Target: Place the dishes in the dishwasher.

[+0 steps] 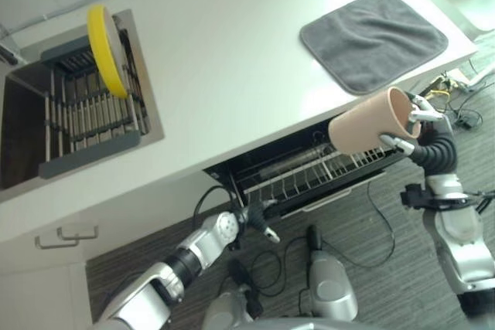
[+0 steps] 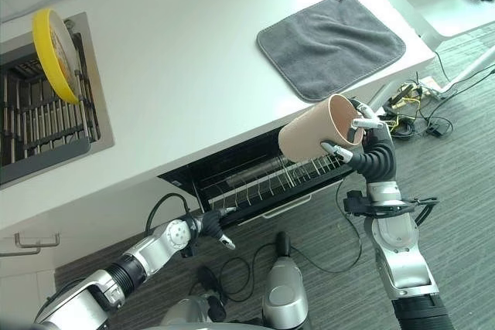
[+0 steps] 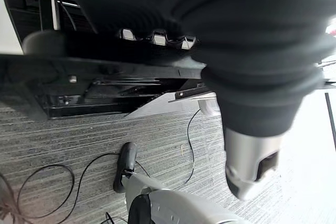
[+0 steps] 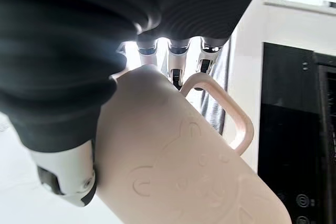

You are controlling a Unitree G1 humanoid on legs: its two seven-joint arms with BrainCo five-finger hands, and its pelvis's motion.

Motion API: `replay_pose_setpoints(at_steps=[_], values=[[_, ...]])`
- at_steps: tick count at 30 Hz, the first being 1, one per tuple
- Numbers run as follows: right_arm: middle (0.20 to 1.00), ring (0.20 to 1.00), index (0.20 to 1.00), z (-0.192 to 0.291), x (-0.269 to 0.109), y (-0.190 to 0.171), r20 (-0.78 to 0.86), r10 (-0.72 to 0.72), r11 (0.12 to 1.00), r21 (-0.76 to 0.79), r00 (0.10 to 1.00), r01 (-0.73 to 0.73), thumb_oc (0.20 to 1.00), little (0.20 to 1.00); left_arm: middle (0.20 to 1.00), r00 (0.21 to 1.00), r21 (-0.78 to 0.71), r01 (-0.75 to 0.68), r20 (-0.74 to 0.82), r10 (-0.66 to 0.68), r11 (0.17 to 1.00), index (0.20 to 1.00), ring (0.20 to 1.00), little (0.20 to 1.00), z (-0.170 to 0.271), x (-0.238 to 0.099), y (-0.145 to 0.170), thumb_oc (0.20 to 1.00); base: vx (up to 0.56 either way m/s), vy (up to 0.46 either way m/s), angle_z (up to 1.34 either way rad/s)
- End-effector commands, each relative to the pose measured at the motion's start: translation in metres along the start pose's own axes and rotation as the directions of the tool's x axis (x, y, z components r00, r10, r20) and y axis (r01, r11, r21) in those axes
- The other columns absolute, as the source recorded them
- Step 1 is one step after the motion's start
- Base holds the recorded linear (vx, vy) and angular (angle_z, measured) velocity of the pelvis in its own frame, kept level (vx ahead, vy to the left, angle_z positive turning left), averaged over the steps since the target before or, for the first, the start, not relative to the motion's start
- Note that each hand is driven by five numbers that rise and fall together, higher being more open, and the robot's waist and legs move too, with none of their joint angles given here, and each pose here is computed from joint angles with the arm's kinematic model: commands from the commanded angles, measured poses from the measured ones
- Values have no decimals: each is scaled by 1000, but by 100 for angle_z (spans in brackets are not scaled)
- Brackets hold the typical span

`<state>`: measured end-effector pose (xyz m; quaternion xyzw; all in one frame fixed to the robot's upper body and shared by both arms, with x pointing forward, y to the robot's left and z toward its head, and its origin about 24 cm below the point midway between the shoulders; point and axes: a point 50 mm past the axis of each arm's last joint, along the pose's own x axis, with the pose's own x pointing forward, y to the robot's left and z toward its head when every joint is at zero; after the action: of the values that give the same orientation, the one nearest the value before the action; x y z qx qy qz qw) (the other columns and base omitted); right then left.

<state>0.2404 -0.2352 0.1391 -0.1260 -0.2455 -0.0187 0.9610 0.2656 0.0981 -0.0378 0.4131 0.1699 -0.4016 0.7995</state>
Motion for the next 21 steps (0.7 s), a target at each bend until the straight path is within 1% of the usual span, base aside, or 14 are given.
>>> replay_pose_setpoints(at_steps=[1,2,4,6,7,9,11,13,21], values=[[200,200,200,19,11,-7,107,-48,999,-20,993,51,200,200,1000,981,38,113,152,-117,993,1000,1000,1000,27,5,-32,1000,0,0,0],[200,200,200,17,9,-8,98,-61,998,-25,993,63,200,200,1000,979,52,124,158,-131,991,1000,1000,1000,29,5,-32,1000,-27,18,-5],[200,200,200,15,7,-11,83,-83,996,-36,993,86,200,200,1000,972,163,151,157,-177,975,1000,1000,1000,35,5,-31,1000,-50,21,-11],[200,200,200,13,6,-11,81,-93,994,-45,992,97,200,200,1000,967,234,172,145,-209,957,1000,1000,1000,36,5,-32,1000,-31,17,-7],[200,200,200,12,6,-11,74,-90,995,-44,993,93,200,200,1000,964,296,185,128,-231,937,1000,1000,1000,40,6,-32,1000,-32,27,-7],[200,200,200,11,6,-10,75,-74,996,-43,994,78,200,200,1000,966,331,176,122,-227,927,1000,1000,1000,48,11,-27,1000,-15,76,-22],[200,200,200,12,7,-11,83,-58,997,-45,995,62,200,200,1000,971,427,137,121,-207,894,1000,1000,1000,55,12,-24,1000,4,94,-20],[200,200,200,13,11,-7,101,-32,998,-49,994,37,200,200,1000,976,442,104,129,-178,891,1000,1000,1000,61,13,-16,1000,5,57,-23],[200,200,200,16,19,-1,122,-16,998,-54,992,22,200,200,1000,974,428,123,121,-191,895,1000,1000,1000,60,13,-19,1000,14,-1,-1]])
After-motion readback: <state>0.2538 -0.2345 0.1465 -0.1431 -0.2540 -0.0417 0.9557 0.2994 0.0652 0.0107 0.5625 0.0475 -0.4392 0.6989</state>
